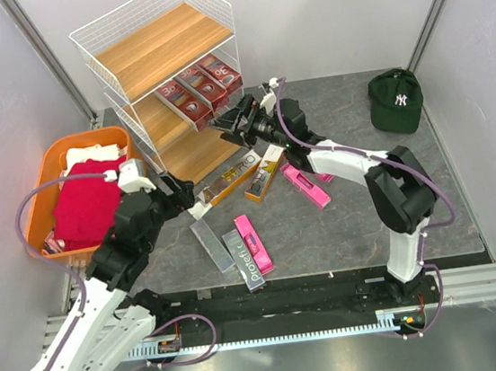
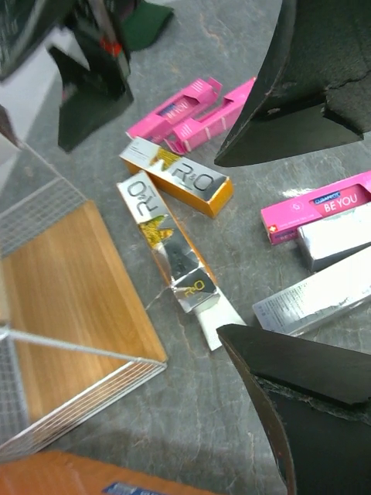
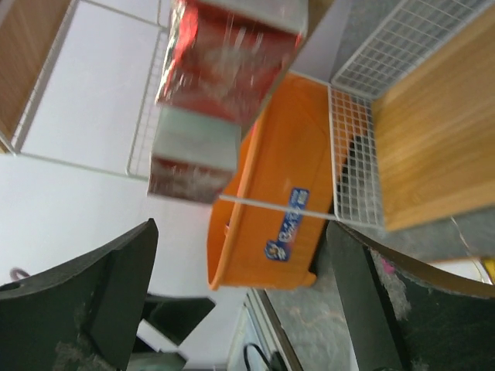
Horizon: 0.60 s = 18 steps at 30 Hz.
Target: Place and organize the toothpastes onto the shelf
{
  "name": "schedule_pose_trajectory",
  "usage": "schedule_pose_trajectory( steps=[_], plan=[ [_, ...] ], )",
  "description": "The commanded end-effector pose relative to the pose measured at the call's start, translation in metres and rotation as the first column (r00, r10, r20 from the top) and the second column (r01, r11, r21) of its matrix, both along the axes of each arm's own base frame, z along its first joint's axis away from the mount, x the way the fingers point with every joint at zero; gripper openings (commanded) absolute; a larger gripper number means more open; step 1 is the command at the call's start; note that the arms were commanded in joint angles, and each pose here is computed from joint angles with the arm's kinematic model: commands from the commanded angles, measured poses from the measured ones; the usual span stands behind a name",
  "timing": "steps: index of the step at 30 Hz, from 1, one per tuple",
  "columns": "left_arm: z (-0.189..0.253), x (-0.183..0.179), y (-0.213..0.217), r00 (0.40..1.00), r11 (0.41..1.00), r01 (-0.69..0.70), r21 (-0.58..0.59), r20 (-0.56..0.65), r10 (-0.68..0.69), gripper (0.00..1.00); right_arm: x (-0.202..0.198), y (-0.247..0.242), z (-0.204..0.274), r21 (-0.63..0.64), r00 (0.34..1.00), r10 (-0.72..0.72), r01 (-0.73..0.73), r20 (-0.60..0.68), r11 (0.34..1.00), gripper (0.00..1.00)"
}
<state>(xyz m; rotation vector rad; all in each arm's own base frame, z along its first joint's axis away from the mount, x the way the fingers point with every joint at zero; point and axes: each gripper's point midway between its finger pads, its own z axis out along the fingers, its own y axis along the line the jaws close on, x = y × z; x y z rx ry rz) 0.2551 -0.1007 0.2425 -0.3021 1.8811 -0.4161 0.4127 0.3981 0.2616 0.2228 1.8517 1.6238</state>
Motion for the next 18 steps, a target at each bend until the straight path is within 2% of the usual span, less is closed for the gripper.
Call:
schedule_pose_trajectory(
  steps=[1, 2, 4, 9, 18],
  plan=[
    [-0.022, 0.012, -0.022, 0.992, 0.995, 0.090, 0.037, -0.088, -0.087, 0.89, -0.027, -0.026, 0.026, -0.101, 0.993, -0.007, 0.018, 0.116, 0.995, 0.98],
    [-0.028, 0.012, -0.031, 0.985, 0.991, 0.130, 0.025, -0.114, -0.126, 0.90, -0.034, -0.033, 0.005, -0.154, 0.997, -0.014, 0.026, 0.078, 0.988, 0.98],
    [-0.045, 0.017, -0.045, 0.970, 0.986, 0.166, 0.010, -0.179, -0.162, 0.89, -0.046, -0.047, 0.010, -0.204, 0.992, -0.018, 0.043, 0.122, 0.978, 0.98],
    [-0.081, 0.020, -0.080, 0.919, 0.961, 0.265, -0.076, -0.281, -0.275, 0.88, -0.070, -0.086, -0.023, -0.393, 0.989, -0.056, 0.106, 0.136, 0.913, 0.98],
    [-0.138, 0.001, -0.137, 0.801, 0.909, 0.387, -0.153, -0.434, -0.413, 0.84, -0.104, -0.124, -0.085, -0.555, 0.996, -0.064, 0.091, 0.068, 0.827, 0.98]
  ],
)
